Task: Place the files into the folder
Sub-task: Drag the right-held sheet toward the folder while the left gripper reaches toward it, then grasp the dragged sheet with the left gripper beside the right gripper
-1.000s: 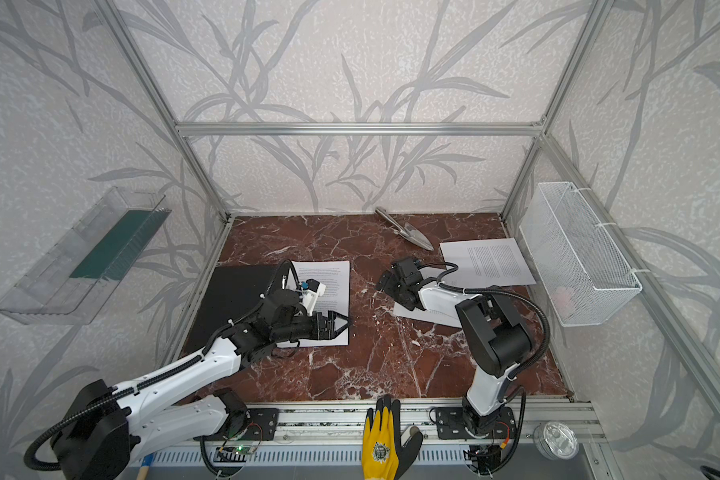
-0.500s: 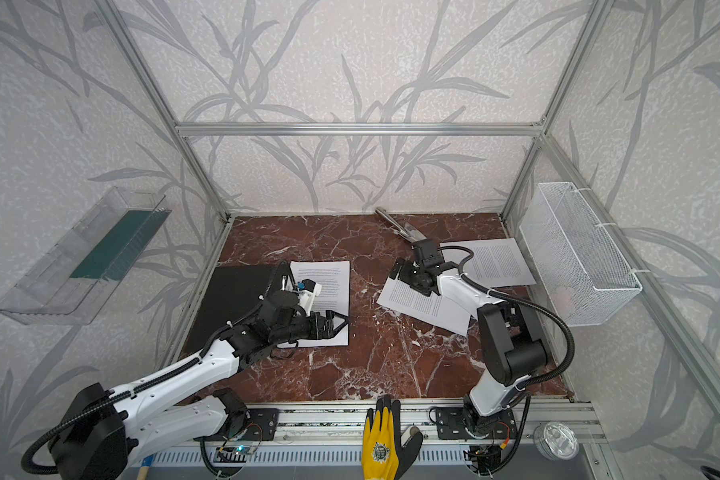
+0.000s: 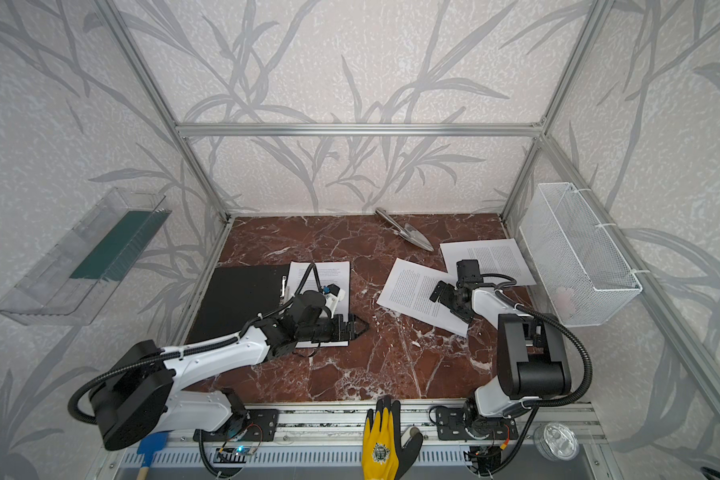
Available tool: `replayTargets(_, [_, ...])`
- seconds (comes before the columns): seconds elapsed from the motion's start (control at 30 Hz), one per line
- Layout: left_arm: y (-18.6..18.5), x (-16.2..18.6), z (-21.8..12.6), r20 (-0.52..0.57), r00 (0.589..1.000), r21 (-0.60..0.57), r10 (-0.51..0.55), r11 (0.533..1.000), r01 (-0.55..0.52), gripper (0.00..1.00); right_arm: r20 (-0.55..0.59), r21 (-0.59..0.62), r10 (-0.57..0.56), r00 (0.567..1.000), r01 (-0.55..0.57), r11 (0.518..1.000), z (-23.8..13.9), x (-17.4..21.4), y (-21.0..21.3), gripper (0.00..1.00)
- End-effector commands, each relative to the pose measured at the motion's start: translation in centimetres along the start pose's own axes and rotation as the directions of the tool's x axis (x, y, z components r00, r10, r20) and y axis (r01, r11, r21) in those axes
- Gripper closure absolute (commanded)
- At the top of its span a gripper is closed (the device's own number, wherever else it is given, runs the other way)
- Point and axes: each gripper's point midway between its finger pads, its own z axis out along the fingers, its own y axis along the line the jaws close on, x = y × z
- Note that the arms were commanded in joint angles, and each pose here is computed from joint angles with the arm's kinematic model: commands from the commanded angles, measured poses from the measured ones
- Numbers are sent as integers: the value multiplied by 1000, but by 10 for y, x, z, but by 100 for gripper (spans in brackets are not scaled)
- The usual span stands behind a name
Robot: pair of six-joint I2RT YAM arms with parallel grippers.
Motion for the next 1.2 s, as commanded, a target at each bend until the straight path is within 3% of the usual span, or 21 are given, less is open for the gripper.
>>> replayTargets(0.0, [-25, -13, 17, 8, 999, 78, -50, 996, 49, 5, -77, -8, 4, 997, -5, 1000, 10, 28, -3, 1])
replayTargets(0.1, [-25, -8, 37, -42, 997, 57, -71, 996, 74, 8, -104, -16, -3, 995, 2, 1000, 15, 46, -1, 1])
replayTargets(0.27, [-16, -8, 66, -53, 992, 16, -117, 993, 118, 12, -154, -120, 78, 985, -97, 988, 17, 76, 15, 0])
replayTargets(0.4, [-9, -14, 81, -44, 989, -13, -138, 990, 138, 13, -164, -240, 12, 986, -52, 969, -3, 89, 51, 0])
replayTargets(0.5, [-9, -17, 92, -41, 987, -12, -157, 988, 157, 14, -154, -361, -103, 983, 42, 932, -31, 88, 90, 1])
replayTargets(0.6, [-2, -24, 99, -19, 985, -33, -171, 985, 170, 15, -44, -255, -163, 986, 146, 956, -51, 66, 82, 0])
replayTargets(0.8, [11, -40, 114, 47, 970, -20, -240, 970, 241, 17, 125, -154, -159, 979, 178, 972, -56, 35, 56, 1])
replayTargets(1.17, [39, -53, 134, 156, 935, 3, -319, 947, 322, 22, -30, -176, -161, 986, 153, 972, -3, 46, 58, 1])
